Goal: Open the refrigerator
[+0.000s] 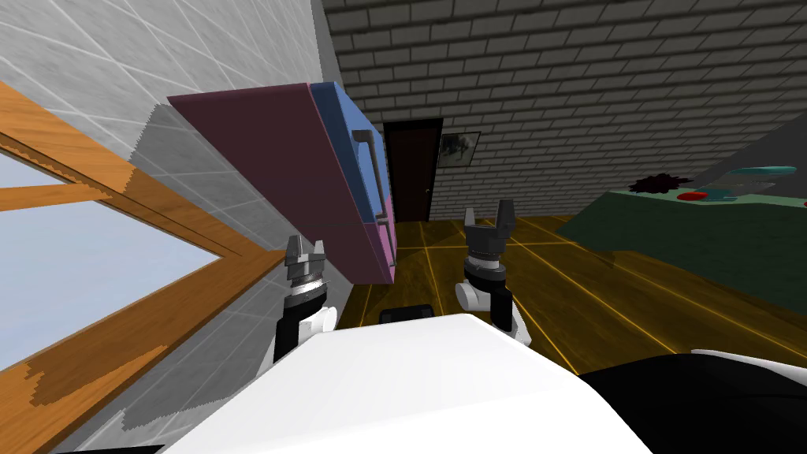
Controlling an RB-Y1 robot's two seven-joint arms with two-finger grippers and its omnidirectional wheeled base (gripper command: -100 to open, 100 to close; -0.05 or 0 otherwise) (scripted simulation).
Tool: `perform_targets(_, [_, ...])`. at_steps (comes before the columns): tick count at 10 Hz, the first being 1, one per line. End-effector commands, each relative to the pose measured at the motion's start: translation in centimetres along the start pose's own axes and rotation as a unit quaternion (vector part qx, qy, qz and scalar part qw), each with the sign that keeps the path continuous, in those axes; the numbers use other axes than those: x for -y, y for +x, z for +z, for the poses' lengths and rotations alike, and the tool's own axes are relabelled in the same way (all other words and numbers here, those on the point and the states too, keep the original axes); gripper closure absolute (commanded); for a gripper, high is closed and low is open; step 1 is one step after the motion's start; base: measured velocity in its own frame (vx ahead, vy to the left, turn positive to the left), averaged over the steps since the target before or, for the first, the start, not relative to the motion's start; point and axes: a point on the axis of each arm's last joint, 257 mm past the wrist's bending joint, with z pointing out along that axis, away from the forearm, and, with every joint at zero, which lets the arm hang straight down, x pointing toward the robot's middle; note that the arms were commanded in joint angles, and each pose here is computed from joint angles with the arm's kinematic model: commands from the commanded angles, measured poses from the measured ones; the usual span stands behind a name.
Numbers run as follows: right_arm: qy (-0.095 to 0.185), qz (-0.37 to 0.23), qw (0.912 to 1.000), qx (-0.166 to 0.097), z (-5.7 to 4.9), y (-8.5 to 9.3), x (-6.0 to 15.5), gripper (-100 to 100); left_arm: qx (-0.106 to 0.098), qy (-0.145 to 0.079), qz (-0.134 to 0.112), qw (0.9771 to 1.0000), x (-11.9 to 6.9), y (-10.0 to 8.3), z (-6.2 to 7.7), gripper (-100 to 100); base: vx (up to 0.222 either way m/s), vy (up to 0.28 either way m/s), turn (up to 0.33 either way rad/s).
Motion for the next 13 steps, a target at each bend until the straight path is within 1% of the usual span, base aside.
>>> perform_targets(1, [0.0,0.0,1.0,0.0,0.0,0.0,0.0,0,0.0,0.0,0.0,1.0,0.0,0.0,0.0,0,0.0,0.0,0.0])
perform_targets(9, [0.0,0.0,1.0,0.0,0.0,0.0,0.0,0,0.0,0.0,0.0,1.0,0.0,0.0,0.0,0,0.0,0.0,0.0])
perform_targets(10, [0.0,0.0,1.0,0.0,0.0,0.0,0.0,0,-0.015,-0.002,0.004,0.9999,0.0,0.4,0.5,-100,0.016,-0.01,0.002])
perform_targets(13, [0.0,0.0,1.0,0.0,0.0,0.0,0.0,0,-0.03,-0.011,0.006,0.9995,-0.1,0.8,1.6,-100,0.031,-0.02,0.002])
